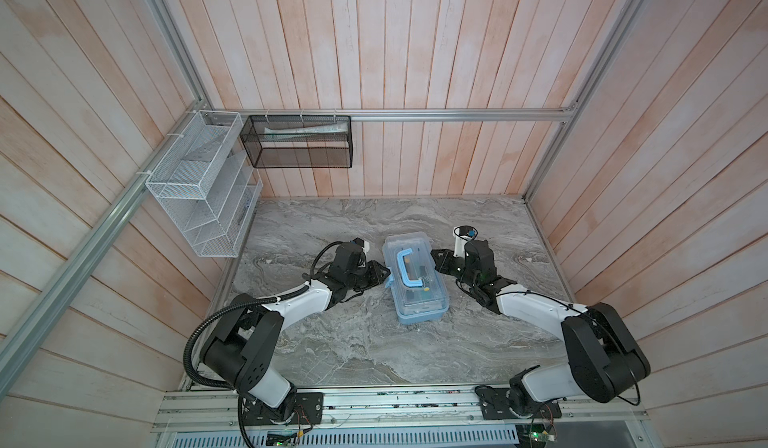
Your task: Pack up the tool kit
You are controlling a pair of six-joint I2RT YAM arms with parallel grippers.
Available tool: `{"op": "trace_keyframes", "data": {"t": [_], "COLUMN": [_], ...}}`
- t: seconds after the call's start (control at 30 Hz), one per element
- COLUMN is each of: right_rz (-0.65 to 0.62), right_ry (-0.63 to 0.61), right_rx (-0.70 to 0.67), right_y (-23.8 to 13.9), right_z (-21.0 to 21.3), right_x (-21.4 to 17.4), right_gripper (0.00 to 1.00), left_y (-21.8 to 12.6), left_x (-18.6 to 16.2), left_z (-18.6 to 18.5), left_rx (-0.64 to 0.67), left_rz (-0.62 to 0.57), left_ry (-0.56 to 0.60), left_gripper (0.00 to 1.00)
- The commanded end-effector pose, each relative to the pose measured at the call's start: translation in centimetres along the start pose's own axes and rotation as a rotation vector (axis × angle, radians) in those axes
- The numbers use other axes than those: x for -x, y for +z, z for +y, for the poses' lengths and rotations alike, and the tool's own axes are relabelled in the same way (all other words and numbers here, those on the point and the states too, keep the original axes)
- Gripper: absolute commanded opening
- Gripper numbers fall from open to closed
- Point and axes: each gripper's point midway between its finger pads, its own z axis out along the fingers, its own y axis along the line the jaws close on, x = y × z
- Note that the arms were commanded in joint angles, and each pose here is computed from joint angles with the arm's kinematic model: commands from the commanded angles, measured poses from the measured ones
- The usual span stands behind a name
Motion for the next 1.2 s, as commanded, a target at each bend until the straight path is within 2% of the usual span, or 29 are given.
{"op": "trace_keyframes", "data": {"t": [0.0, 0.47, 0.83, 1.03, 1.17], "right_rz": [0.318, 0.351, 0.451, 0.496, 0.462], "right_ry": [0.043, 0.07, 0.116, 0.245, 0.427], "right_rx": [-0.101, -0.072, -0.064, -0.085, -0.066], "right_y": [-0.2, -0.4, -0.8, -0.6, -1.0], "right_z": [-3.6, -3.5, -3.8, -3.2, -2.6], "right_x": [-9.1, -10.3, -14.1, -17.5, -19.1], "right_gripper": [0.12, 0.12, 0.12, 0.13, 0.12], "left_y": [0.7, 1.4, 2.7, 3.7, 4.3], "left_x": [-0.1, -1.0, -2.5, -2.9, -3.8], "left_z": [-0.2, 0.1, 0.4, -0.2, -1.0], "left_rx": [-0.015, -0.029, -0.063, -0.096, -0.11], "left_rz": [0.006, 0.021, 0.03, 0.019, 0.01], "left_ry": [0.01, -0.015, -0.041, -0.06, -0.082], "left_gripper": [0.29, 0.29, 0.3, 0.3, 0.3]}}
